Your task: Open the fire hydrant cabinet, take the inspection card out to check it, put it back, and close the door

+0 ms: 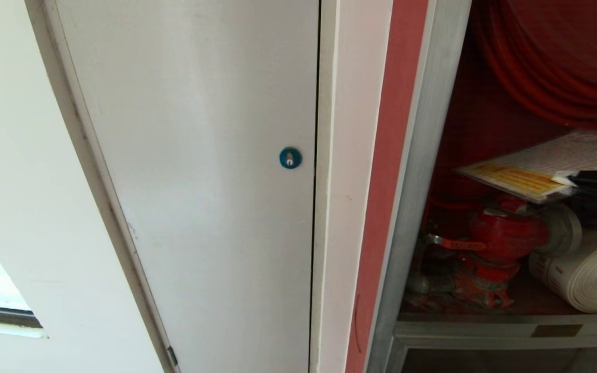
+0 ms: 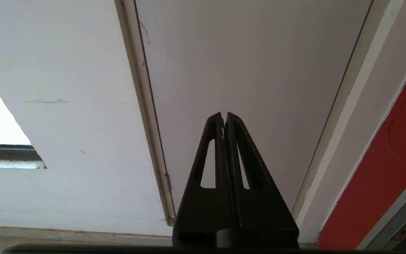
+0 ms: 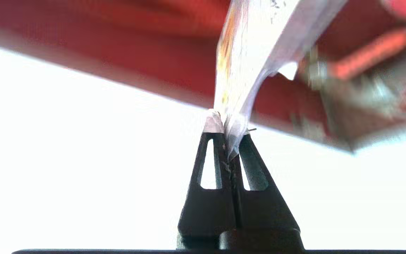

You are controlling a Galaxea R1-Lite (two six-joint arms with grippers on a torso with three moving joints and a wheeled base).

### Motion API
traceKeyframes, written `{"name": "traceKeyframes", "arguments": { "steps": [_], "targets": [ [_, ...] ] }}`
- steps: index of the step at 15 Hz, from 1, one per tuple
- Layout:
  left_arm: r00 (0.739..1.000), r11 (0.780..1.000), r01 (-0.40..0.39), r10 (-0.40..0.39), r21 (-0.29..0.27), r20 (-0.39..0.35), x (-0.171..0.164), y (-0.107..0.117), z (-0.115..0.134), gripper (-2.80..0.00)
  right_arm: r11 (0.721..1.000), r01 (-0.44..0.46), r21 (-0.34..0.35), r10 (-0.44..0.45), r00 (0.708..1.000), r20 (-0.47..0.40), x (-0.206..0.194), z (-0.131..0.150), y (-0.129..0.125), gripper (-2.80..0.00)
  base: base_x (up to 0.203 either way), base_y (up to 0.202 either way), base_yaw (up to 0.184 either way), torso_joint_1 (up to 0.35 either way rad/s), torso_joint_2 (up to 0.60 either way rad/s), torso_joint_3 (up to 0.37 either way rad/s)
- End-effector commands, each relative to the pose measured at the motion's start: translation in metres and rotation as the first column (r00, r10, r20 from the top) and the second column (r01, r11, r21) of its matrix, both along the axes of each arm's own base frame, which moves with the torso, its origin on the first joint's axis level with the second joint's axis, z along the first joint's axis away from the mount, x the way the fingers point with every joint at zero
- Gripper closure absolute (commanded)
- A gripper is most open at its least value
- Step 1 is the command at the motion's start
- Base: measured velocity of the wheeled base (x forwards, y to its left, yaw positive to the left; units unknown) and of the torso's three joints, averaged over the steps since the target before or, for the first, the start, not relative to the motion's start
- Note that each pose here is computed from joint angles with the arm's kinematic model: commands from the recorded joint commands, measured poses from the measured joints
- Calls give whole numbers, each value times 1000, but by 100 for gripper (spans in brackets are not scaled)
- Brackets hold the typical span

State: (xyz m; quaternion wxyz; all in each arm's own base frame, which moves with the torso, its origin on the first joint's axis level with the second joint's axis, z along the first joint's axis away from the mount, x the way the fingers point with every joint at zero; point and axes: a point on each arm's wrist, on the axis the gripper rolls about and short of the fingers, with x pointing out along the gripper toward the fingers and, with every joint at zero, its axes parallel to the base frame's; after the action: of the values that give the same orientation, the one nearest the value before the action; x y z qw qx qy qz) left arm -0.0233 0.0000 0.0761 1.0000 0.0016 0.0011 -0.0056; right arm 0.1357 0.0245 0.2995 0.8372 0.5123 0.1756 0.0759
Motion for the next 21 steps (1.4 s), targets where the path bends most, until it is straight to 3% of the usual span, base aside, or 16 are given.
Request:
{"name": "traceKeyframes", "arguments": {
  "steps": [1, 5, 7, 11, 14, 16, 18, 21],
  "targets": [
    [1000, 1000, 1, -1, 0, -1, 0, 0, 0, 0, 993, -75, -89, 80, 995, 57, -66, 15, -9, 0, 0, 0, 0, 0, 0, 0],
    [1000, 1000, 1, -1, 0, -1, 0, 0, 0, 0, 934, -129, -333, 186, 972, 146, -118, 22, -16, 0, 0, 0, 0, 0, 0, 0],
    [1000, 1000, 0, 0, -1, -1, 0, 0, 0, 0, 868, -254, -427, 345, 926, 150, -132, 16, -15, 0, 0, 0, 0, 0, 0, 0],
    [1000, 1000, 0, 0, 0, -1, 0, 0, 0, 0, 676, -486, -553, 624, 777, 80, -115, -1, -8, 0, 0, 0, 0, 0, 0, 0],
    [1000, 1000, 1, -1, 0, -1, 0, 0, 0, 0, 502, -600, -623, 777, 629, 20, -86, -15, 0, 0, 0, 0, 0, 0, 0, 0],
    [1000, 1000, 1, -1, 0, -1, 0, 0, 0, 0, 397, -637, -661, 845, 535, -8, -68, -22, 6, 0, 0, 0, 0, 0, 0, 0],
    [1000, 1000, 1, -1, 0, -1, 0, 0, 0, 0, 275, -639, -719, 899, 435, -42, -51, -29, 15, 0, 0, 0, 0, 0, 0, 0],
    [1000, 1000, -1, 1, 0, -1, 0, 0, 0, 0, 159, -627, -762, 939, 335, -80, -12, -40, 32, 0, 0, 0, 0, 0, 0, 0]
  ]
}}
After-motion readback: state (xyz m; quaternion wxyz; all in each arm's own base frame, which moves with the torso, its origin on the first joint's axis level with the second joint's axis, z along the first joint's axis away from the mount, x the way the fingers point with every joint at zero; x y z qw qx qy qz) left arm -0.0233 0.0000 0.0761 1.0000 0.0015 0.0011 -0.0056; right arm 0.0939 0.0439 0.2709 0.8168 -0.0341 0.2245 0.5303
